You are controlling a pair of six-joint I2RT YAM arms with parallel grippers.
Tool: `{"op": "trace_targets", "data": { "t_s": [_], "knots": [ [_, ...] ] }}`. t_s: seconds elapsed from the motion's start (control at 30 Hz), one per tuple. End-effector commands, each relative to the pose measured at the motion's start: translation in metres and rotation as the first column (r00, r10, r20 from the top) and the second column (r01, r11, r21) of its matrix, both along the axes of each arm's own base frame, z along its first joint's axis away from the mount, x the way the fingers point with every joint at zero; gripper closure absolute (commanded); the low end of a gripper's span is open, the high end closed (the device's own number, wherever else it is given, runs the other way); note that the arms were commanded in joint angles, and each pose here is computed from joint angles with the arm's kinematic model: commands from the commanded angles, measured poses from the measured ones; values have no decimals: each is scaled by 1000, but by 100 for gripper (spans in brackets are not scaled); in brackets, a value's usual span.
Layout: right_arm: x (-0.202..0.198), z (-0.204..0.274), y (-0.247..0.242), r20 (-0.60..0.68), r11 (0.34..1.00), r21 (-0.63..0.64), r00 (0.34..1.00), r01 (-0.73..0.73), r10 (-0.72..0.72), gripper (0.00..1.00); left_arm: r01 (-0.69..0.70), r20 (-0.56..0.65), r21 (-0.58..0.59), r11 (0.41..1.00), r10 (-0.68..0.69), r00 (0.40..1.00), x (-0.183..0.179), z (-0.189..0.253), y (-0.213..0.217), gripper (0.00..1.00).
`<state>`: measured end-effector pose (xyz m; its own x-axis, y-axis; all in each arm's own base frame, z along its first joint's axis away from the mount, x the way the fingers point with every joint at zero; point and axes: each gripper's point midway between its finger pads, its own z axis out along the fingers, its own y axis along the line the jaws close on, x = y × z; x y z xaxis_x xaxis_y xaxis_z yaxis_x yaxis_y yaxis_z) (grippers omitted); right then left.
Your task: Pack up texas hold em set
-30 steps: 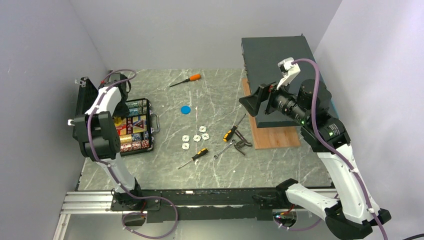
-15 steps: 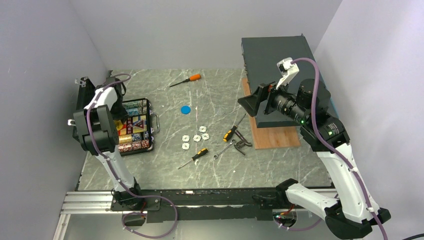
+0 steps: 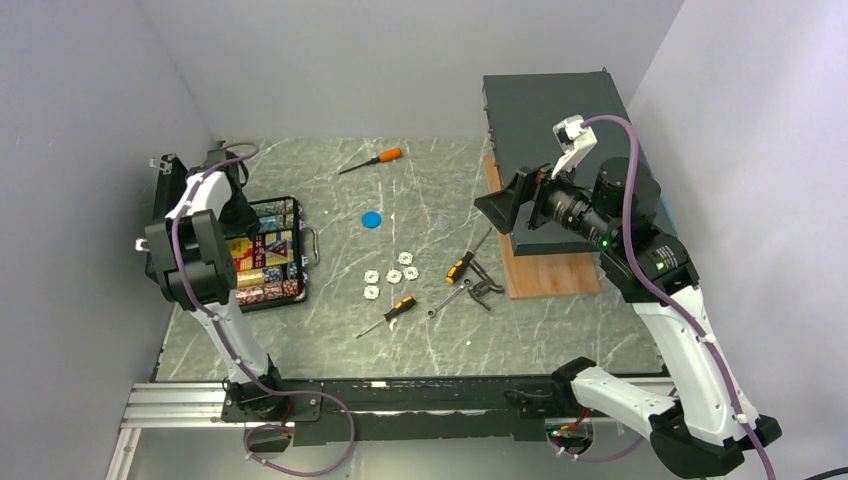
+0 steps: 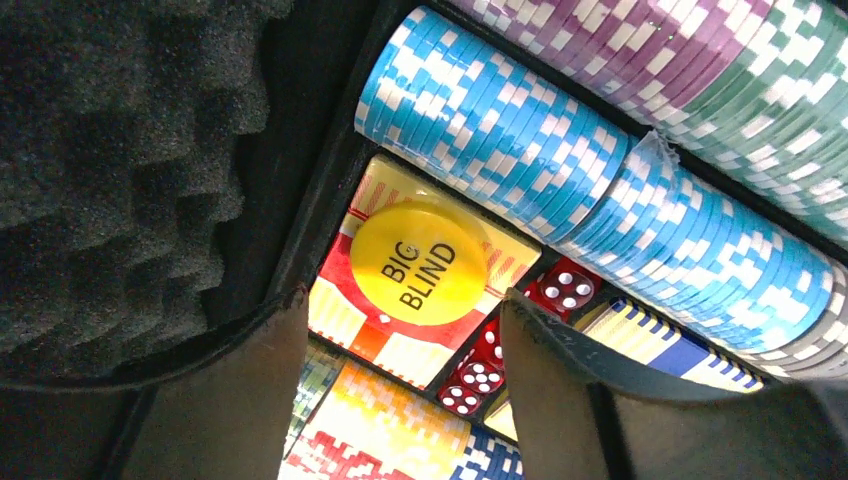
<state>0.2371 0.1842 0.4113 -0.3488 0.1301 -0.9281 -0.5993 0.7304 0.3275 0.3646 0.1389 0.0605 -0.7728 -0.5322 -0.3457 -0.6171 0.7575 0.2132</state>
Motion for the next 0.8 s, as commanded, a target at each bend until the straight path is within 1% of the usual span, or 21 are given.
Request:
{"op": "trace_targets", "data": {
  "t_s": [0.0, 0.03, 0.1, 0.13, 0.2, 0.27, 0.3, 0.33, 0.4, 0.43, 0.5, 0.53, 0.57, 0.67, 0.7, 0.77],
  "knots": [
    [-2, 16, 0, 45, 1000, 29, 999, -3, 2, 0, -5, 46, 8, 1000, 4, 999, 9, 15, 5, 21],
    [-2, 17, -1, 48, 1000, 28, 999, 1, -2, 0, -10, 49, 17, 1000, 10, 999, 7, 19, 6, 15],
    [-3, 16, -2, 50, 1000, 24, 999, 5, -6, 0, -29, 69, 38, 999, 26, 997, 3, 31, 8, 6],
    [-3, 16, -3, 51, 1000, 21, 999, 7, -8, 0, -34, 87, 45, 998, 30, 996, 2, 38, 8, 5],
    [-2, 15, -4, 50, 1000, 18, 999, 12, -12, 0, -15, 159, 46, 999, 7, 987, 5, 55, 2, 6],
    [-1, 14, -3, 47, 1000, 18, 999, 11, -11, 0, 88, 262, 6, 996, -87, 961, 18, 70, -26, 5],
    [-1, 14, -2, 45, 1000, 19, 999, 9, -10, 0, 180, 317, -22, 983, -164, 934, 28, 75, -51, 4],
    [-1, 14, -2, 45, 1000, 22, 999, 7, -8, 0, 289, 367, -38, 956, -256, 894, 37, 81, -81, 2],
    [-2, 13, -1, 42, 1000, 27, 999, 3, -4, 0, 526, 438, -53, 849, -453, 777, 51, 89, -156, 1],
    [-2, 13, -1, 42, 999, 32, 999, 5, -7, 0, 606, 451, -67, 793, -518, 727, 52, 89, -188, 1],
    [-4, 12, -2, 42, 999, 41, 999, 7, -9, 0, 724, 490, -125, 679, -592, 640, 51, 85, -245, 0],
    [-6, 13, -3, 45, 999, 44, 999, 8, -10, 0, 761, 514, -156, 630, -606, 607, 52, 82, -267, 1],
    [-7, 14, -4, 46, 999, 47, 999, 13, -15, 0, 780, 528, -183, 598, -610, 591, 53, 77, -283, 0],
    [-11, 17, -9, 56, 998, 52, 998, 29, -32, 0, 796, 525, -273, 540, -610, 593, 62, 61, -315, 1],
    [-12, 18, -11, 62, 998, 55, 997, 34, -37, 0, 799, 506, -289, 527, -624, 595, 64, 55, -321, 1],
    [-14, 21, -12, 71, 998, 57, 997, 37, -41, 0, 799, 450, -267, 539, -664, 597, 72, 43, -323, 1]
  ]
}}
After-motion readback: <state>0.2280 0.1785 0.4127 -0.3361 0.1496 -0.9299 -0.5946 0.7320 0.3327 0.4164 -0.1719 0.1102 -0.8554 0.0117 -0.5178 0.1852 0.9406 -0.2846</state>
